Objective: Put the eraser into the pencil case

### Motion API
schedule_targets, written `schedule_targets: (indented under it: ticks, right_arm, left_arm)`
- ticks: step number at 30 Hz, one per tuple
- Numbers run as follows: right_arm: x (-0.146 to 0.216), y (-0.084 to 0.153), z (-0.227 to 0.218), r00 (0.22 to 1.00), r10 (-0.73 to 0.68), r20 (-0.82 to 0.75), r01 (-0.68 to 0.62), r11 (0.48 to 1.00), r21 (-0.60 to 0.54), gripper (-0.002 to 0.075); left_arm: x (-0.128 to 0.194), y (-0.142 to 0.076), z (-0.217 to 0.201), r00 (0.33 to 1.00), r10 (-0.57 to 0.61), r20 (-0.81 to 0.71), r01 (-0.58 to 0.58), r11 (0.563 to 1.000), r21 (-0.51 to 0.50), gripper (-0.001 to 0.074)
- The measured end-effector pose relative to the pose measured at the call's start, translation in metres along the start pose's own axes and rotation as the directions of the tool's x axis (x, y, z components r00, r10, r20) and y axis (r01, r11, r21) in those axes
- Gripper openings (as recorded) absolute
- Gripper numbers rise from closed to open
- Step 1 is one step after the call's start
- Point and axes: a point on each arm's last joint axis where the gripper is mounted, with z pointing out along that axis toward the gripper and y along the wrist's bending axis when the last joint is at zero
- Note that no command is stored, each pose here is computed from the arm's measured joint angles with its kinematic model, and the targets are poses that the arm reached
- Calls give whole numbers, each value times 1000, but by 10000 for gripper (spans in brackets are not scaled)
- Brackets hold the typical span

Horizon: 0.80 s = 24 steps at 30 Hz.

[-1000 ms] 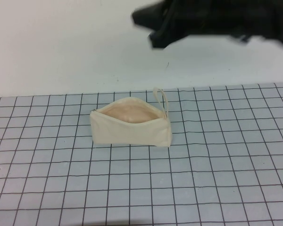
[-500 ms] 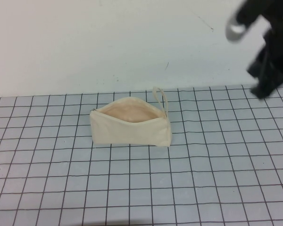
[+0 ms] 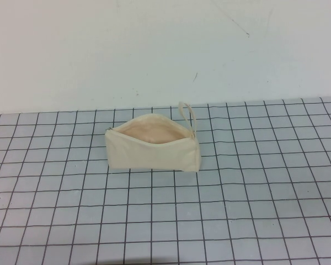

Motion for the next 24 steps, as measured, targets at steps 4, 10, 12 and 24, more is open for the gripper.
schedule_targets:
  ticks: [4, 10, 12, 24]
  right_arm:
    - [31, 11, -22, 997, 26, 71, -28, 999, 16, 6]
    - [50, 19, -54, 988, 12, 156, -18, 999, 39, 6]
    - [53, 20, -61, 985, 6, 173, -14, 999, 46, 6]
    - [56, 21, -65, 985, 7, 175, -15, 999, 47, 3]
  left_arm:
    - [0, 0, 0, 1000, 0, 0, 0, 1000, 0, -2]
    - [0, 0, 0, 1000, 0, 0, 0, 1000, 0, -1]
    - [0, 0, 0, 1000, 0, 0, 0, 1000, 0, -2]
    - [0, 0, 0, 1000, 0, 0, 0, 1000, 0, -2]
